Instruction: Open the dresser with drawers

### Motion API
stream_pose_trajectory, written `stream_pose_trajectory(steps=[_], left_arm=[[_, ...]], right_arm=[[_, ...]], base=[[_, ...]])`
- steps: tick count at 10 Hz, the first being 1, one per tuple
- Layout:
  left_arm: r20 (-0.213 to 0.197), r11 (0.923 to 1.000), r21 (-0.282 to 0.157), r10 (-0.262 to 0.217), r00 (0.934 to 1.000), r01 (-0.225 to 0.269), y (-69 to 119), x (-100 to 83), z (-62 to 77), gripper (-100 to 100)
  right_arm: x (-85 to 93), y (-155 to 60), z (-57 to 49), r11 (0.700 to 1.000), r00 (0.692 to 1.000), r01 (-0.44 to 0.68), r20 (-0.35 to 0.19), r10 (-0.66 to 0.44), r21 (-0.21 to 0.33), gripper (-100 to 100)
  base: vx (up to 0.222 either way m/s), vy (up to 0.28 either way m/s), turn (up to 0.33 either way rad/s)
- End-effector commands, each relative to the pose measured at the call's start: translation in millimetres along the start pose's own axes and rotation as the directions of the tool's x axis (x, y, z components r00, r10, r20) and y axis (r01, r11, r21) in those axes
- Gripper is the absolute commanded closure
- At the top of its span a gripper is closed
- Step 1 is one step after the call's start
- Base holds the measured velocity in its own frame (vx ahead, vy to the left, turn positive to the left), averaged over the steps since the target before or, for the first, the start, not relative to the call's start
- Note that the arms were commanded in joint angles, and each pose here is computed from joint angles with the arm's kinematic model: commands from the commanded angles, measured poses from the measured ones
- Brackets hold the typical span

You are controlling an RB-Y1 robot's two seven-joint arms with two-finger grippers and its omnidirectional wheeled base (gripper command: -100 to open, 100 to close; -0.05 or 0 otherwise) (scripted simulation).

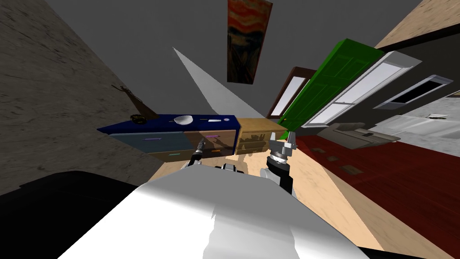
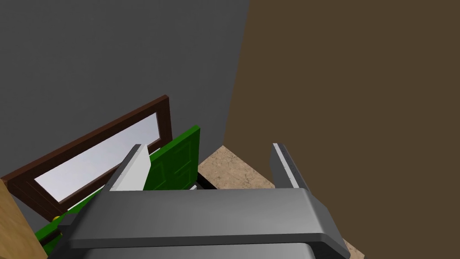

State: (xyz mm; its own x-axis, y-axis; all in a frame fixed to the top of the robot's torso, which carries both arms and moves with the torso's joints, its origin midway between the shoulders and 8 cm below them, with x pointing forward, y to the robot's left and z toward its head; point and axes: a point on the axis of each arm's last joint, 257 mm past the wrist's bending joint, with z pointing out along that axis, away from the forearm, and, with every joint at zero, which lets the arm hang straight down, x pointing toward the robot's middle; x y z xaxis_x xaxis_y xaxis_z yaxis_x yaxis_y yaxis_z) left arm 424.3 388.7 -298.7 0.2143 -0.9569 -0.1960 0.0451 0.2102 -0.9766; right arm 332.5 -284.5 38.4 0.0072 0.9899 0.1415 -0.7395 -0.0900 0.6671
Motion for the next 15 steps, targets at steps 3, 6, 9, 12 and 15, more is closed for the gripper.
stream_pose_trajectory(steps=[3, 6, 9, 12, 15], left_arm=[[0.019, 0.9992, -0.009, -0.04, 0.999, 0.04, -1.6, 7.4, 5.3, -100], [0.043, 0.9936, -0.012, -0.112, 0.9928, 0.113, -1.2, 28.0, 1.4, -100], [0.068, 0.9817, -0.018, -0.188, 0.9798, 0.19, -0.7, 50.7, -2.9, -100], [0.065, 0.984, -0.015, -0.176, 0.9822, 0.178, -4.1, 44.1, 1.2, -100], [0.063, 0.9839, -0.014, -0.177, 0.9822, 0.178, -7.4, 44.0, 0.3, 100]], right_arm=[[-0.1, 0, -0.1, 1.0, 1.0, 0.0, 0.0, 0.0, 0.0, 0], [0.0, 0, 0.0, 1.0, 1.0, 0.0, 0.0, 0.0, 0.0, 0], [0.0, 0, 0.0, 1.0, 1.0, 0.0, 0.0, 0.0, 0.0, 0], [0.0, 0, 0.0, 1.0, 1.0, 0.0, 0.0, 0.0, 0.0, 0], [0.1, 0, 0.1, 1.0, 1.0, 0.0, 0.0, 0.0, 0.0, 0]], base=[[0.143, 0.042, -0.003], [0.037, 0.01, -0.001], [0.0, 0.0, 0.0], [0.04, 0.015, -0.004], [-0.087, -0.018, 0.005]])
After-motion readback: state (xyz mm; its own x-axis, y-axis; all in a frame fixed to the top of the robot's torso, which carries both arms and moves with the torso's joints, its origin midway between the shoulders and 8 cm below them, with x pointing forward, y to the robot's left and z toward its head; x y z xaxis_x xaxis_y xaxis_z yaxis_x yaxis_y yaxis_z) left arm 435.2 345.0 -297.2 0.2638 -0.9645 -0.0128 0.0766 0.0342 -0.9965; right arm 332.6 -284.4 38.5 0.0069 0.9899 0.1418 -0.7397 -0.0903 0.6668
